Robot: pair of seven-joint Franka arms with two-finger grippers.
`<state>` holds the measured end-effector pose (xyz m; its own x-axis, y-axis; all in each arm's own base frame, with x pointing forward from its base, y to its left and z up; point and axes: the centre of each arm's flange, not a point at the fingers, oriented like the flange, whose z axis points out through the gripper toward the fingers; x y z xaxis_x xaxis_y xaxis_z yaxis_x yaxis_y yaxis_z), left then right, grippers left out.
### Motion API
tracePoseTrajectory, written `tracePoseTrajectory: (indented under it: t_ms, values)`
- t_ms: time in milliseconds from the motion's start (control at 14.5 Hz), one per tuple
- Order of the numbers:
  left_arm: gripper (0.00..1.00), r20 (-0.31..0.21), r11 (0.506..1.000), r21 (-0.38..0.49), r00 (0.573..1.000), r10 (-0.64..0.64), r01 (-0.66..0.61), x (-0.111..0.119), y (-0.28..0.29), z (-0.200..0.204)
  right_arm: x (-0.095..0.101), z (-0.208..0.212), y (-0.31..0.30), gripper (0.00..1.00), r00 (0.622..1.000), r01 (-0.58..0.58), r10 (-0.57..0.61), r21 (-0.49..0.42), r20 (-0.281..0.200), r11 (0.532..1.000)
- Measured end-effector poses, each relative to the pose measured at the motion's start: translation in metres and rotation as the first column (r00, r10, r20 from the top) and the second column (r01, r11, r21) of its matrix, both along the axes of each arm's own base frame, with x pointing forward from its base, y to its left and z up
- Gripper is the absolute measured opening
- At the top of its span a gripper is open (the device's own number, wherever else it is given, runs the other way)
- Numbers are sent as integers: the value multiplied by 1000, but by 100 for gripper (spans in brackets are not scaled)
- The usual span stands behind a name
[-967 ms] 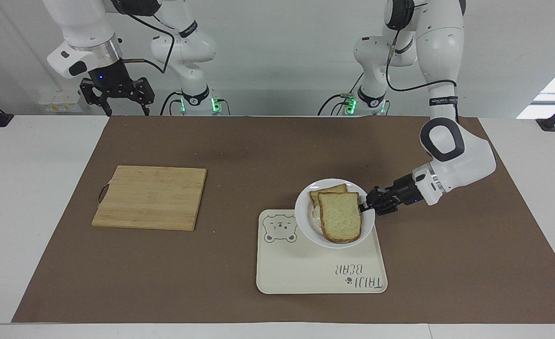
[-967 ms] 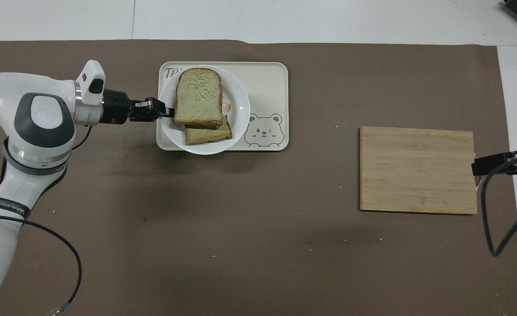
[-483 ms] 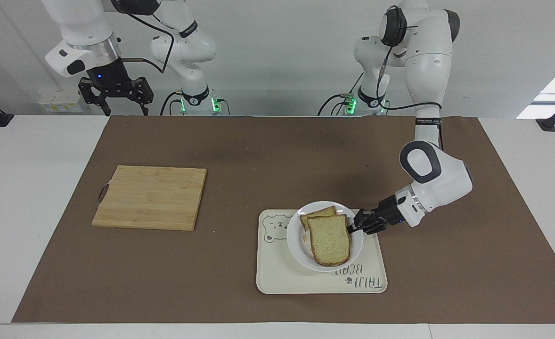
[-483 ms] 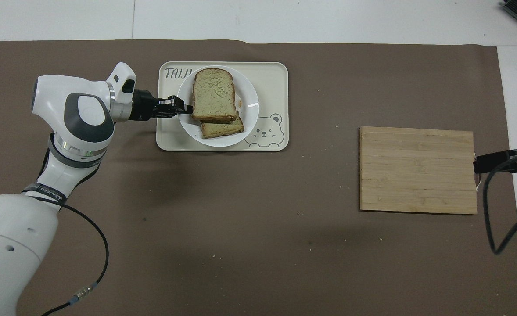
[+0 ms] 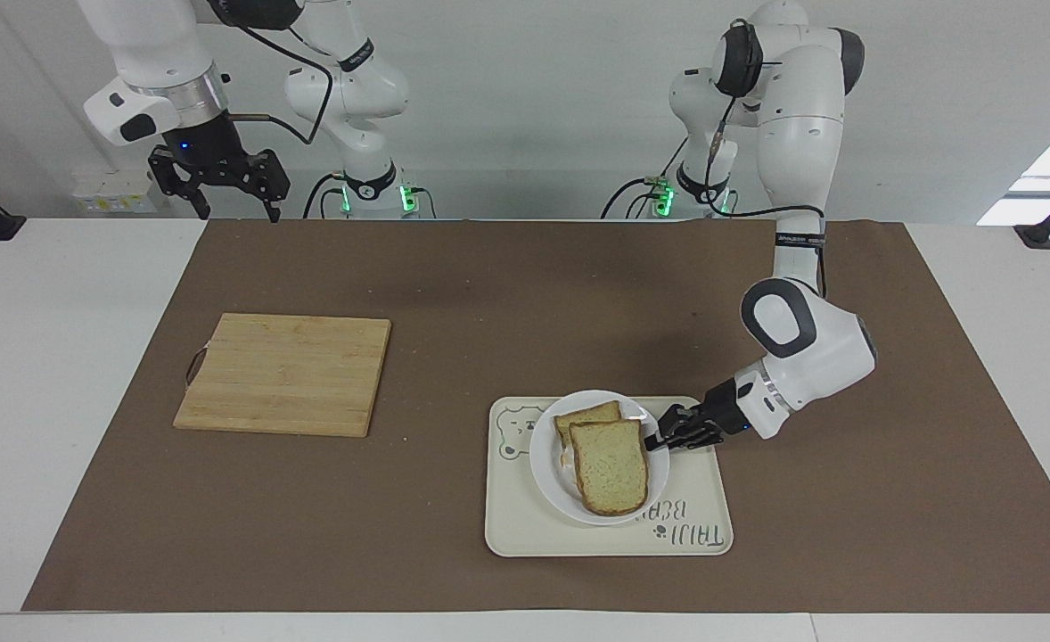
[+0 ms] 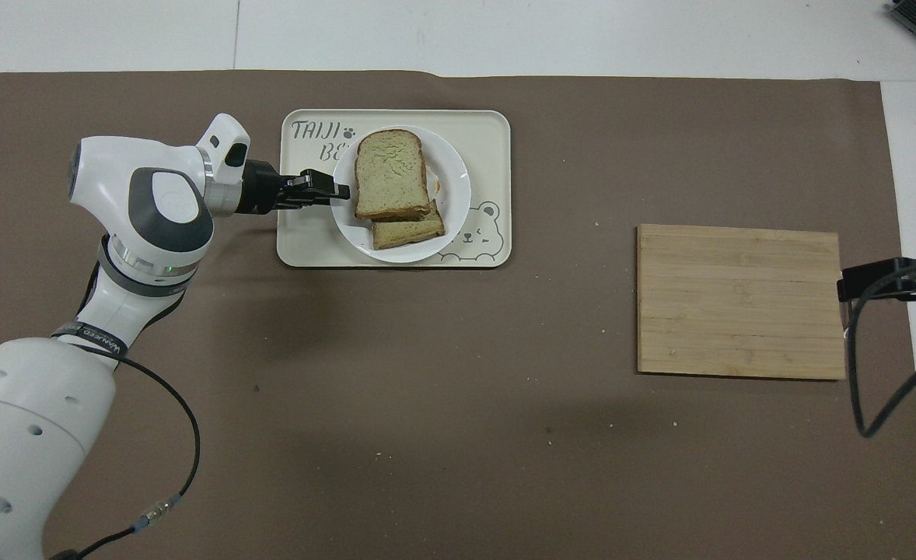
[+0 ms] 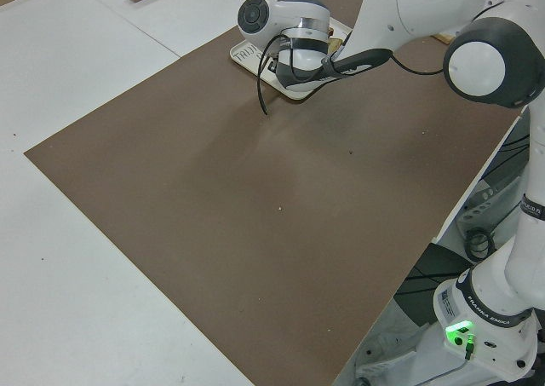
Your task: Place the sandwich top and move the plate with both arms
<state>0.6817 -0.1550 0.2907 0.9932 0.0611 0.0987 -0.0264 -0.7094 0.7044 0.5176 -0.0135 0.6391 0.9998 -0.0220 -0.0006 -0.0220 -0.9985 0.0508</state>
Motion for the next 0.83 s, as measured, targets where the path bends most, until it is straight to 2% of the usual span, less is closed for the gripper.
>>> tracePoseTrajectory:
  t_ms: [69, 276, 345, 483, 691, 829]
  values:
    - [63, 9, 1000, 12, 1000, 0, 0, 2, 5, 3, 0, 0, 0, 100, 1000, 0, 0, 0, 0, 1000]
    - [94, 49, 999, 39, 999, 3, -5, 9, 25, 29, 0, 0, 0, 100, 1000, 0, 0, 0, 0, 1000]
    - [100, 52, 999, 37, 999, 16, -18, 10, 34, 42, 0, 0, 0, 100, 1000, 0, 0, 0, 0, 1000]
    - [100, 47, 998, 59, 998, 34, -37, 9, 51, 67, 0, 0, 0, 100, 1000, 0, 0, 0, 0, 1000]
    - [100, 28, 970, 244, 1000, 13, -20, 4, 73, 97, 0, 0, 0, 100, 1000, 0, 0, 0, 0, 1000]
    - [100, 19, 943, 334, 1000, -5, -2, -2, 82, 115, 0, 0, 0, 100, 1000, 0, 0, 0, 0, 1000]
